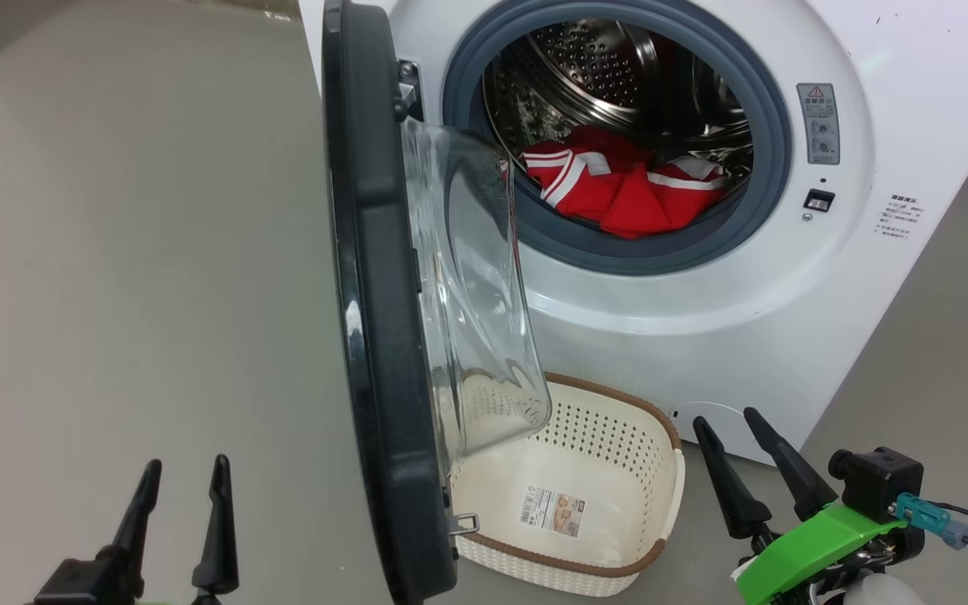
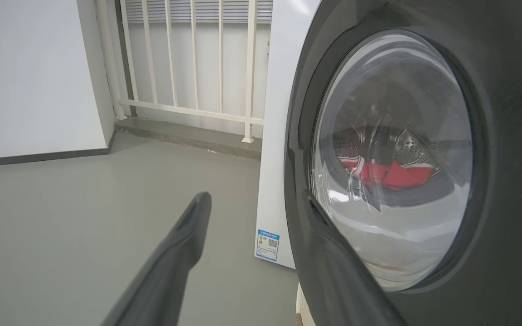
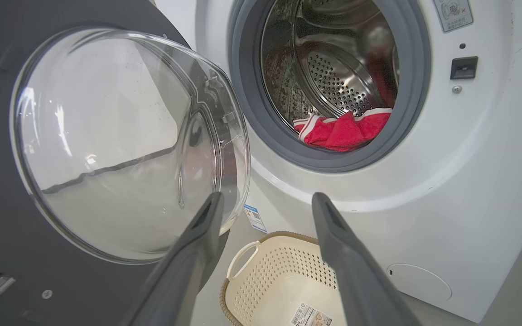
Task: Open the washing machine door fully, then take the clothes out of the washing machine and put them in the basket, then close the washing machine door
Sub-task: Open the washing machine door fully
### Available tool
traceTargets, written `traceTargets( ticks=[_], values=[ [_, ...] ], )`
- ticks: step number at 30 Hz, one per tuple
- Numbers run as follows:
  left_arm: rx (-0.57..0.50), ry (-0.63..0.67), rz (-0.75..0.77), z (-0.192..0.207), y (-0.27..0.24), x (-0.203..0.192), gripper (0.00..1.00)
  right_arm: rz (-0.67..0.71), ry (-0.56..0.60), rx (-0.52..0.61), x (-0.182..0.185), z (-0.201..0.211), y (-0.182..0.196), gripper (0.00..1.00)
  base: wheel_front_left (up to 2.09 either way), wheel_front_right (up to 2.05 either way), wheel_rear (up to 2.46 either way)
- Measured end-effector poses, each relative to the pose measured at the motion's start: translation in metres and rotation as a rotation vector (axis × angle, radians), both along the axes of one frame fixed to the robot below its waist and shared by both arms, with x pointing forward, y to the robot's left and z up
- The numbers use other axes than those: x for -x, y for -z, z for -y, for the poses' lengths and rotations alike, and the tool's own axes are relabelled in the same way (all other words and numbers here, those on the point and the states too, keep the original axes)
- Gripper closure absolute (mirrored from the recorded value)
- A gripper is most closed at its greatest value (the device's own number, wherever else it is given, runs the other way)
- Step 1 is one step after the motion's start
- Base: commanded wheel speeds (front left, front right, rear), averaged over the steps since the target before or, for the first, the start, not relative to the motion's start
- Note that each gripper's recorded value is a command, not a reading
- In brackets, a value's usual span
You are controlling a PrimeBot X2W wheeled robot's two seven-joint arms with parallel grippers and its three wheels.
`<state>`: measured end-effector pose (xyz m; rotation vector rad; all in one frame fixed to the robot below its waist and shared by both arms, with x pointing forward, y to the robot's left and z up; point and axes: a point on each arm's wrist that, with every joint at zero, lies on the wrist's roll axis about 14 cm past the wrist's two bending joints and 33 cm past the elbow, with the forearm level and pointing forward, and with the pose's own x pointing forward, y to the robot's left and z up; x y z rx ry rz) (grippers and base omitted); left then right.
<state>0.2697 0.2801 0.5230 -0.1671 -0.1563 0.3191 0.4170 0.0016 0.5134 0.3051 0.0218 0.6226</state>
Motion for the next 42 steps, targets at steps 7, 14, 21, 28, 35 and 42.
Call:
traceTargets(
  ticks=[7, 14, 21, 28, 35, 42],
  values=[
    [0.004, 0.001, -0.002, 0.0002, 0.0006, -0.0008, 0.00, -0.003, 0.001, 0.008, -0.0002, 0.0007, 0.0025, 0.00, 0.00, 0.00, 0.00],
    [0.004, -0.004, -0.004, -0.0009, 0.0011, -0.0008, 0.00, 0.006, -0.002, 0.025, 0.0002, 0.0006, 0.0035, 0.00, 0.00, 0.00, 0.00],
    [0.003, -0.003, -0.008, -0.0011, 0.0018, -0.0014, 0.00, 0.008, 0.002, 0.031, -0.0006, 0.0019, 0.0043, 0.00, 0.00, 0.00, 0.00],
    [0.008, -0.003, -0.007, -0.0012, 0.0020, -0.0015, 0.00, 0.004, 0.006, 0.027, -0.0009, 0.0020, 0.0048, 0.00, 0.00, 0.00, 0.00],
    [0.008, -0.007, -0.009, -0.0029, 0.0023, -0.0014, 0.00, 0.007, 0.008, 0.031, -0.0008, 0.0025, 0.0050, 0.00, 0.00, 0.00, 0.00],
    [0.016, -0.005, -0.007, -0.0022, 0.0024, -0.0027, 1.00, 0.006, 0.014, 0.030, -0.0010, 0.0045, 0.0050, 0.00, 0.00, 0.00, 0.00]
  ],
)
